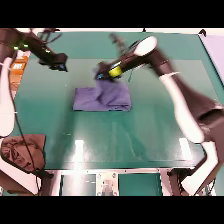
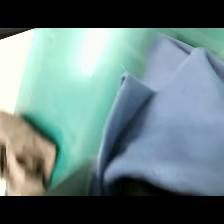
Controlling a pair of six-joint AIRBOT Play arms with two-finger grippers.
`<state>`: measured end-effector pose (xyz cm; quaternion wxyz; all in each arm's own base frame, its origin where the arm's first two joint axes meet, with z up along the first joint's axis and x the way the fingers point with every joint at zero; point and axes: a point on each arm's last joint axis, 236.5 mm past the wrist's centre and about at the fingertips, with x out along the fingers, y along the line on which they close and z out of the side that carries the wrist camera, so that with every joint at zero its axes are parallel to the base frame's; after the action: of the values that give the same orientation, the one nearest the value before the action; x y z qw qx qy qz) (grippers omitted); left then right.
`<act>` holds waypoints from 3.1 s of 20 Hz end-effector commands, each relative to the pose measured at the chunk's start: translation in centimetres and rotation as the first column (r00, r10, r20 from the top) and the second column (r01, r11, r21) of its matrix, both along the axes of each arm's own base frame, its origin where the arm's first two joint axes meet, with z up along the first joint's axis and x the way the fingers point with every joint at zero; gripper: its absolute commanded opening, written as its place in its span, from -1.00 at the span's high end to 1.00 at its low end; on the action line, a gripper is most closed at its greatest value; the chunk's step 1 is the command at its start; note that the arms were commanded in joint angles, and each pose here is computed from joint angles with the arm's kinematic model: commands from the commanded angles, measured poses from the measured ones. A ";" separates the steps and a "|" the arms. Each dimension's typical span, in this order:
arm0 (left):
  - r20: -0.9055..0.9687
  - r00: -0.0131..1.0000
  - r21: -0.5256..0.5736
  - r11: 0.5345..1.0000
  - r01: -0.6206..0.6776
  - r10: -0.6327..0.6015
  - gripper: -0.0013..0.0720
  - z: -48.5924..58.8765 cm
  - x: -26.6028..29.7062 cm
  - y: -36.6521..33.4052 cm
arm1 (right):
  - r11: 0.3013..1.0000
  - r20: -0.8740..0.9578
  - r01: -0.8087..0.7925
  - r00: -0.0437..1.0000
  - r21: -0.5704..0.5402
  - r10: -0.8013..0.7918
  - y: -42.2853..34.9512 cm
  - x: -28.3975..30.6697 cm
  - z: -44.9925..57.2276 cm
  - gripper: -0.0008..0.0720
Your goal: Fold the shirts.
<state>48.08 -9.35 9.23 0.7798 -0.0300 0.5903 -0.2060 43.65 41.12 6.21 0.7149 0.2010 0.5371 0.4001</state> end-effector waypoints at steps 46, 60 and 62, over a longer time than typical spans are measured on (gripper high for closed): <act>-0.073 0.992 0.079 0.992 -0.095 0.101 0.89 -0.9 -1.8 7.9 | 0.176 -0.055 0.965 0.168 -0.195 -0.984 -67.3 -12.2 10.6 0.93; -0.060 0.992 0.074 0.992 -0.102 0.107 0.89 -0.8 -1.4 7.9 | 0.036 -0.175 0.596 -0.177 -0.802 -0.968 -66.7 -32.0 -6.0 0.19; -0.043 0.993 0.073 0.991 -0.109 0.112 0.89 -0.7 -1.0 7.9 | 0.081 -0.223 0.572 -0.182 -0.816 -0.958 -65.4 -32.6 -7.8 -0.61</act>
<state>46.61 -1.46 8.41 0.7701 -0.0395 0.6205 -0.1428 12.78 -25.61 1.12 0.5305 0.4760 0.5608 -0.4214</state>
